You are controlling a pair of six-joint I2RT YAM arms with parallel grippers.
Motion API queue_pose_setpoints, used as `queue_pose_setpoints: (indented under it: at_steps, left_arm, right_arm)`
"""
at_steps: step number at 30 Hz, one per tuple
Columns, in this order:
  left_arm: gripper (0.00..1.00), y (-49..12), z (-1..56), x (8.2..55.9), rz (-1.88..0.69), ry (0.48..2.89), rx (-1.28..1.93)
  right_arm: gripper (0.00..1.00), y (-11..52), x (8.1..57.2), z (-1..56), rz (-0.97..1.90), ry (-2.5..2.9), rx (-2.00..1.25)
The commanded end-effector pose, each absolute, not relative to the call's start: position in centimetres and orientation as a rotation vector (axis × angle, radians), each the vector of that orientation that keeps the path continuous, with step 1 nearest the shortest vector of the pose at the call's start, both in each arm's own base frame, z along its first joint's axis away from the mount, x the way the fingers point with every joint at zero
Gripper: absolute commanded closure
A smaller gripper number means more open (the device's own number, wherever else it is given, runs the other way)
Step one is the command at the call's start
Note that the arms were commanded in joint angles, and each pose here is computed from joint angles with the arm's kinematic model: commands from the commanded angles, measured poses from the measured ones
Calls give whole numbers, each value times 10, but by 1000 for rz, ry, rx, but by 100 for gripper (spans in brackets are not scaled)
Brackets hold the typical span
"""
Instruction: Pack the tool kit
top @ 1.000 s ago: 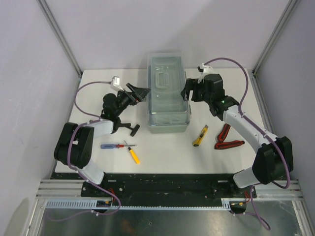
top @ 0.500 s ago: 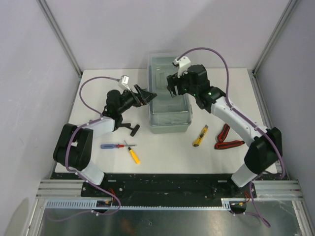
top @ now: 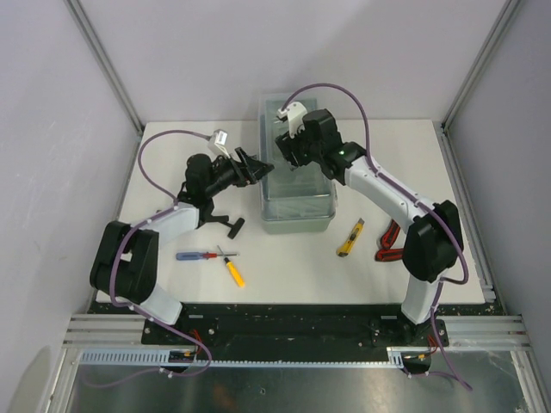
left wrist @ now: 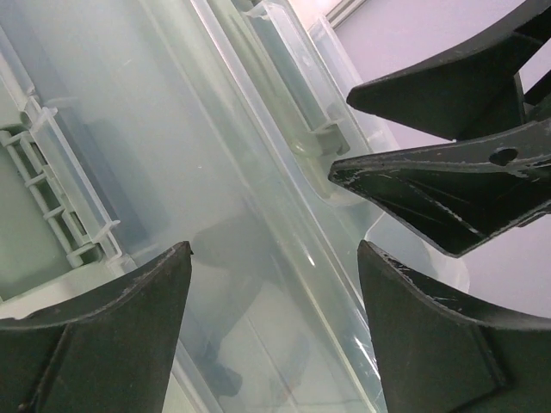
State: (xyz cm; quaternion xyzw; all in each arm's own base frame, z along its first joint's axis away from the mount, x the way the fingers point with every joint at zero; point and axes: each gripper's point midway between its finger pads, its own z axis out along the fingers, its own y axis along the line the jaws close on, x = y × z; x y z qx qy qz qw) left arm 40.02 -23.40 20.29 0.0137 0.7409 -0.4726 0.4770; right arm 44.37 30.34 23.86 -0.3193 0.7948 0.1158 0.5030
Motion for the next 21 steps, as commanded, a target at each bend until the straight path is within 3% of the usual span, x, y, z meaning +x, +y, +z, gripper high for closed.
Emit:
queue_pose_setpoints:
  at_steps: [1,13,21]
  left_arm:
    - [21,-252,166,367,-1203,1988,122]
    - [26,-250,154,361,-1211,2046,80]
    - [33,-247,148,357,-1201,2060,60]
  right_arm:
    - [31,311,444,219,167,1911,-891]
    - [31,319,456,188,-36,1806,-1040]
    - [38,294,480,222,-214,1721,-805]
